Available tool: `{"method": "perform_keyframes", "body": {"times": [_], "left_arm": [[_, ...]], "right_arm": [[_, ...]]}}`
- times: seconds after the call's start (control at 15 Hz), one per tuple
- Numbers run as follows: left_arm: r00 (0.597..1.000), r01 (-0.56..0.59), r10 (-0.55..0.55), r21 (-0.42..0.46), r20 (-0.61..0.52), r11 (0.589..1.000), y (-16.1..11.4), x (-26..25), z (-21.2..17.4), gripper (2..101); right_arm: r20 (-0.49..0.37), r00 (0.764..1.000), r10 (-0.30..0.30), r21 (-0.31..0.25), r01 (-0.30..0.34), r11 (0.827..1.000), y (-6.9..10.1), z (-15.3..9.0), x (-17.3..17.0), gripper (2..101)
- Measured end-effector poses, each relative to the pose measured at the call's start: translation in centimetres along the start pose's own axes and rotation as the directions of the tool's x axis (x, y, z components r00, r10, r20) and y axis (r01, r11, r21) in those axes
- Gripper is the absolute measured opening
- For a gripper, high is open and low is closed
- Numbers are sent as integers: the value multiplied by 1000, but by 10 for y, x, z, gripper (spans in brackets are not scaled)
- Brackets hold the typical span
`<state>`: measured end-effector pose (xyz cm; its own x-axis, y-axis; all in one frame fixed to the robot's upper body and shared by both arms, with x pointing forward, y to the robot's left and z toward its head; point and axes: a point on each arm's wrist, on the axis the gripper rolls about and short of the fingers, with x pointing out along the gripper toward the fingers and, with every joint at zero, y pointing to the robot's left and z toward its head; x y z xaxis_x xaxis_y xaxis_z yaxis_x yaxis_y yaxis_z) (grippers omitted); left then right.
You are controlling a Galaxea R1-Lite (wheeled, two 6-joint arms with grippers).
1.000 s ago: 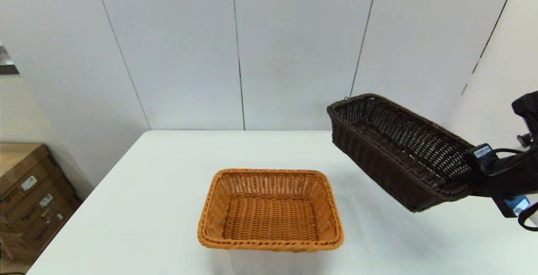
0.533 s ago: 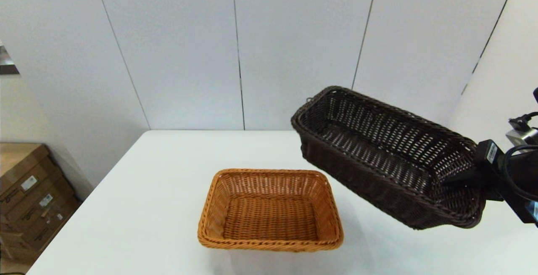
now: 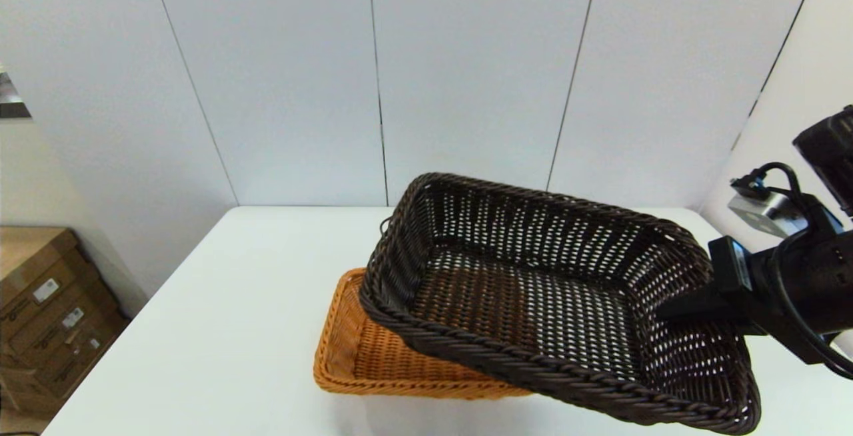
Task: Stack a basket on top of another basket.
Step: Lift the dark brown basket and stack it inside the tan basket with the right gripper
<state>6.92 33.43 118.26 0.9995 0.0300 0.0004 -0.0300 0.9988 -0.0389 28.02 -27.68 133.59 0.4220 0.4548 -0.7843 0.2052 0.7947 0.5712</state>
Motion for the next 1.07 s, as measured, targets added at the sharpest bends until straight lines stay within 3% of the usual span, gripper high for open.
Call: {"method": "perform_keyframes", "body": {"times": [0.27, 1.07], "left_arm": [[1000, 0, 0, 0, 0, 1000, 0, 0, 0, 978], [1000, 0, 0, 0, 0, 1000, 0, 0, 0, 978]], "right_arm": [[-80, 997, -17, -43, 14, 999, 17, 8, 30, 154], [-209, 977, -51, -151, 20, 988, 69, 29, 112, 154]]}}
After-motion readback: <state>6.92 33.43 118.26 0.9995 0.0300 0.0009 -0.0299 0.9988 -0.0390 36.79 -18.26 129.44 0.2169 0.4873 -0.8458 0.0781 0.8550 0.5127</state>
